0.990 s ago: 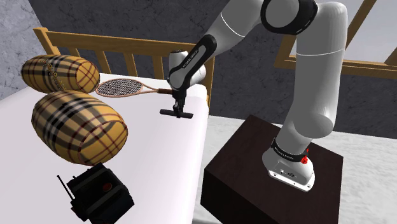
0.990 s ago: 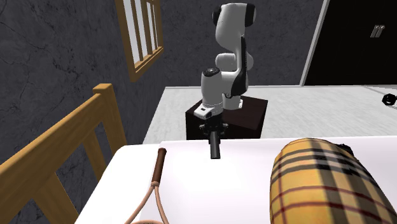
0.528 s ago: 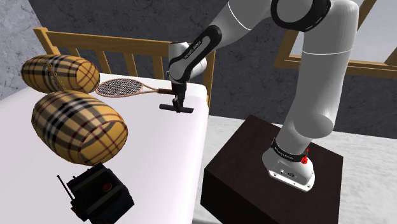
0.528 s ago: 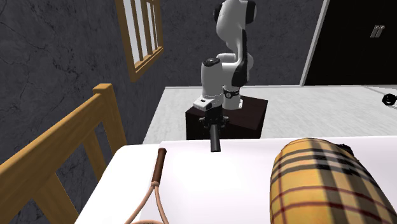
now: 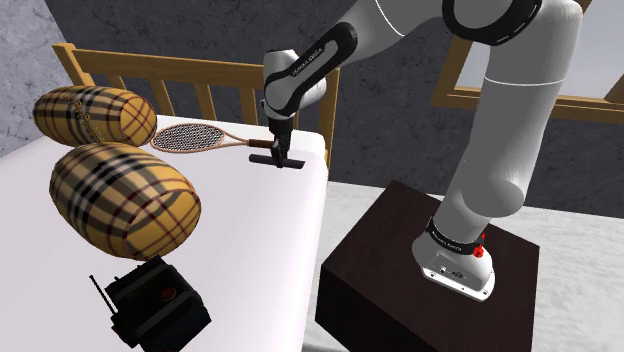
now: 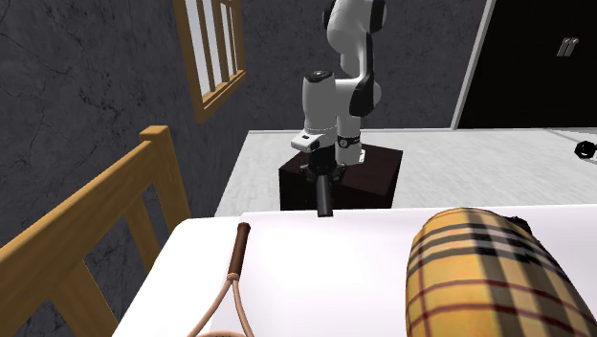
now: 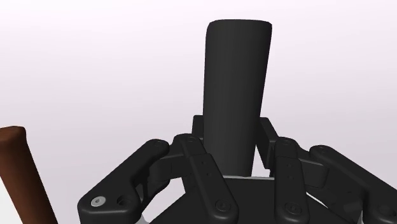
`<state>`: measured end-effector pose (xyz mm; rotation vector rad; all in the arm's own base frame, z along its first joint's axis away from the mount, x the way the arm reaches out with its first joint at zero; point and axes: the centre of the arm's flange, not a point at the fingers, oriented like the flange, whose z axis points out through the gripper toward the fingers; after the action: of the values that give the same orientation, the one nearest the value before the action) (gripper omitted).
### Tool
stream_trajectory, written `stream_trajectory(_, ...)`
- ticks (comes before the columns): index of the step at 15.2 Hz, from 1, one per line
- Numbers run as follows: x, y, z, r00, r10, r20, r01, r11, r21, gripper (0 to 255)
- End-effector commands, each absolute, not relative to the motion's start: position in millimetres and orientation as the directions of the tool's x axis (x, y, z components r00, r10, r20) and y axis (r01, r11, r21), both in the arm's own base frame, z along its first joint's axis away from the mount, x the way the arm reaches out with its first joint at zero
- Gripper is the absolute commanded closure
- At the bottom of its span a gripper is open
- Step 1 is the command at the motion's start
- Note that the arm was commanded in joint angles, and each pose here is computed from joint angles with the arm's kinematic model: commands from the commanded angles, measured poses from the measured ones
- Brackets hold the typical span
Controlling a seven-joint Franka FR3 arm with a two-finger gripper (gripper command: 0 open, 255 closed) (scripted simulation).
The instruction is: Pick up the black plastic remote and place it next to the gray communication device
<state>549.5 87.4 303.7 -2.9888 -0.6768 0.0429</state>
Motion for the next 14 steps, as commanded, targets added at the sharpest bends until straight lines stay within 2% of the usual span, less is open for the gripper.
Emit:
stream_trajectory(1, 549.6, 87.5, 315.5, 0.902, 0.431, -0.011, 0.429, -0.900, -0.081, 255)
stream_trajectory(9, 549.6, 87.5, 355.2, 0.902, 0.431, -0.011, 0.429, -0.900, -0.081, 255)
stream_trajectory(14, 554.1, 153.3, 355.2, 0.902, 0.431, -0.011, 0.429, -0.900, -0.081, 255)
